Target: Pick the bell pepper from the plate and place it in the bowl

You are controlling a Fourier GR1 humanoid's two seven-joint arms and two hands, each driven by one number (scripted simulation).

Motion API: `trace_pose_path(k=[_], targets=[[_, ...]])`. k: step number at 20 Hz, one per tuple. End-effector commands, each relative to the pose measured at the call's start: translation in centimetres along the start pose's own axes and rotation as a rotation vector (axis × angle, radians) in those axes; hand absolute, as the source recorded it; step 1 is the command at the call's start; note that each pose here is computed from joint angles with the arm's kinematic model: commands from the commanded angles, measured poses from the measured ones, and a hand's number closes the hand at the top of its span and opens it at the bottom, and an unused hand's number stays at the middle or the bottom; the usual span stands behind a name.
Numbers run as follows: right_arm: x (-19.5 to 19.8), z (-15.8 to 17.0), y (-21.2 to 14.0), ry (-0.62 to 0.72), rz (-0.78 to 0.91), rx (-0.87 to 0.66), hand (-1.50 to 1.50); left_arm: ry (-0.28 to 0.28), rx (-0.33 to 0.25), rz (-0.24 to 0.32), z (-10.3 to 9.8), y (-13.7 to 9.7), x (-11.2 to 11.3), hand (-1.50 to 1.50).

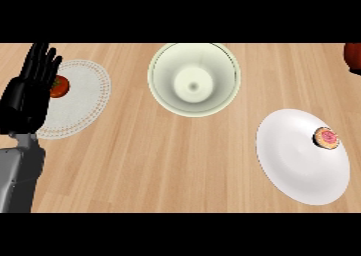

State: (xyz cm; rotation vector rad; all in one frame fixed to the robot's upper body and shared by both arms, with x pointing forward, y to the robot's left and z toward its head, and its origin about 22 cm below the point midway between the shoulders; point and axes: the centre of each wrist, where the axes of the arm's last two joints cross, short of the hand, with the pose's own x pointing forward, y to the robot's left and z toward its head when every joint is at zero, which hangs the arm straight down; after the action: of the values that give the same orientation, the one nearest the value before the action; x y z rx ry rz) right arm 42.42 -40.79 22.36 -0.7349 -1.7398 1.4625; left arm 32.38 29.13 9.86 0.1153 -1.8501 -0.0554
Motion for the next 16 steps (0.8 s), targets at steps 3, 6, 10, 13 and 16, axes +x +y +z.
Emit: trace_pose_path(k=[3,6,10,13,16], targets=[[0.9,-1.9,-3.5,-0.219,-0.181,-0.080,1.50,0.019,0.023,-0.006,-0.4,0.2,0.1,0.00],[2.3,-4.1,-4.6,-0.266,-0.317,-0.074,1.50,0.010,0.029,-0.016,0.1,0.3,-0.3,0.00],[3.7,-6.2,-5.1,-0.310,-0.390,-0.030,1.50,0.027,0.019,-0.013,0.2,0.4,-0.1,0.00],[5.0,-7.6,-6.1,-0.325,-0.417,-0.001,1.50,0.037,0.034,-0.008,1.4,0.2,-1.2,0.00],[7.3,-10.6,-5.2,-0.331,-0.432,0.054,1.50,0.033,0.039,-0.026,1.4,0.8,-1.3,0.00]])
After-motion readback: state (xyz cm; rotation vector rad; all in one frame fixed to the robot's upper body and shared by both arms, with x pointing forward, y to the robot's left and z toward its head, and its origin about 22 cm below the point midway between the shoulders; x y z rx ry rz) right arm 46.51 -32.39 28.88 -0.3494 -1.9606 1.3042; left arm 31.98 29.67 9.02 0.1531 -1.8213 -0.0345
